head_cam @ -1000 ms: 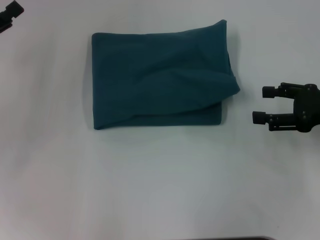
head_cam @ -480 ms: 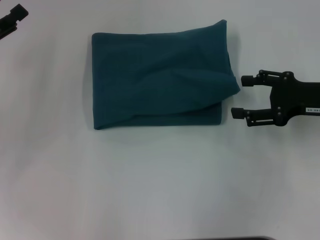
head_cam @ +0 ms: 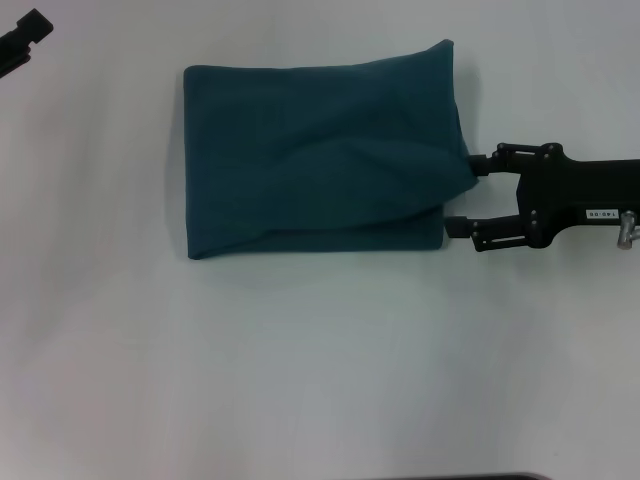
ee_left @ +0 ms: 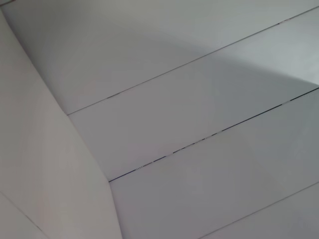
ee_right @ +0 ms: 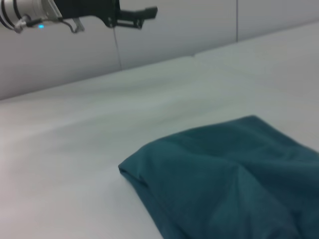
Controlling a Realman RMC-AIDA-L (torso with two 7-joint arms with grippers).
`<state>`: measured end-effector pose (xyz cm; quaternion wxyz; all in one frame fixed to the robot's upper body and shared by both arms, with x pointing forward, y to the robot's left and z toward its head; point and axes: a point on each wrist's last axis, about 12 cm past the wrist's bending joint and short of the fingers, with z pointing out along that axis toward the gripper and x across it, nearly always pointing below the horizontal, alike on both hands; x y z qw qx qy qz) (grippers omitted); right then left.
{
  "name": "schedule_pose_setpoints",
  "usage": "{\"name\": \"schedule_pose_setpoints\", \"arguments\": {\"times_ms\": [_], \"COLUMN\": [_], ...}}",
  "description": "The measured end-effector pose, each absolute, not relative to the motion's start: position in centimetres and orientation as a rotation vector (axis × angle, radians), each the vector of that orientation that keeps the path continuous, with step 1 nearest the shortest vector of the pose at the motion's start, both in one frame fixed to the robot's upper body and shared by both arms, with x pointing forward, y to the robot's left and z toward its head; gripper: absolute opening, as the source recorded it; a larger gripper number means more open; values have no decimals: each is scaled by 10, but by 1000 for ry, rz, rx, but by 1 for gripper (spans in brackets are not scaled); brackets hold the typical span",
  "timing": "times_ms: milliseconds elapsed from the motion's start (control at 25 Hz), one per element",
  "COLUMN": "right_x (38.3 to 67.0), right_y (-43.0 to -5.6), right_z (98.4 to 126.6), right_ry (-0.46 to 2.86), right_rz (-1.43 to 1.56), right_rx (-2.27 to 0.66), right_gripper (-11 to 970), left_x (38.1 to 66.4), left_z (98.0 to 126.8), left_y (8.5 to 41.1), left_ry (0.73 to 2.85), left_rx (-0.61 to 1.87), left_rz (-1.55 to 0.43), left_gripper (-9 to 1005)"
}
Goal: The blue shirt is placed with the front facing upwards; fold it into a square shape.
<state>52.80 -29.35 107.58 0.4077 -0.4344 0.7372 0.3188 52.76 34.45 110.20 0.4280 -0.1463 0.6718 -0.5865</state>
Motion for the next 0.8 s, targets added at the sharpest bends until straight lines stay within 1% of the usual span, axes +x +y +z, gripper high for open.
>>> {"name": "schedule_pose_setpoints", "arguments": {"times_ms": [360, 800], "right_x": [521, 523], "right_y": [-303, -294], "right_z": [1077, 1073], "right_ry": [1868, 1871], "right_rz": [820, 827], "right_rx": [-1067, -1088], "right_gripper": [875, 861], "left_x": [527, 525], "left_z": [1101, 1102], "left_y": [344, 344], "left_ry": [1677, 1669], "left_rx": [-368, -361], "left_rz": [-1463, -1479], "left_gripper": [950, 951]}}
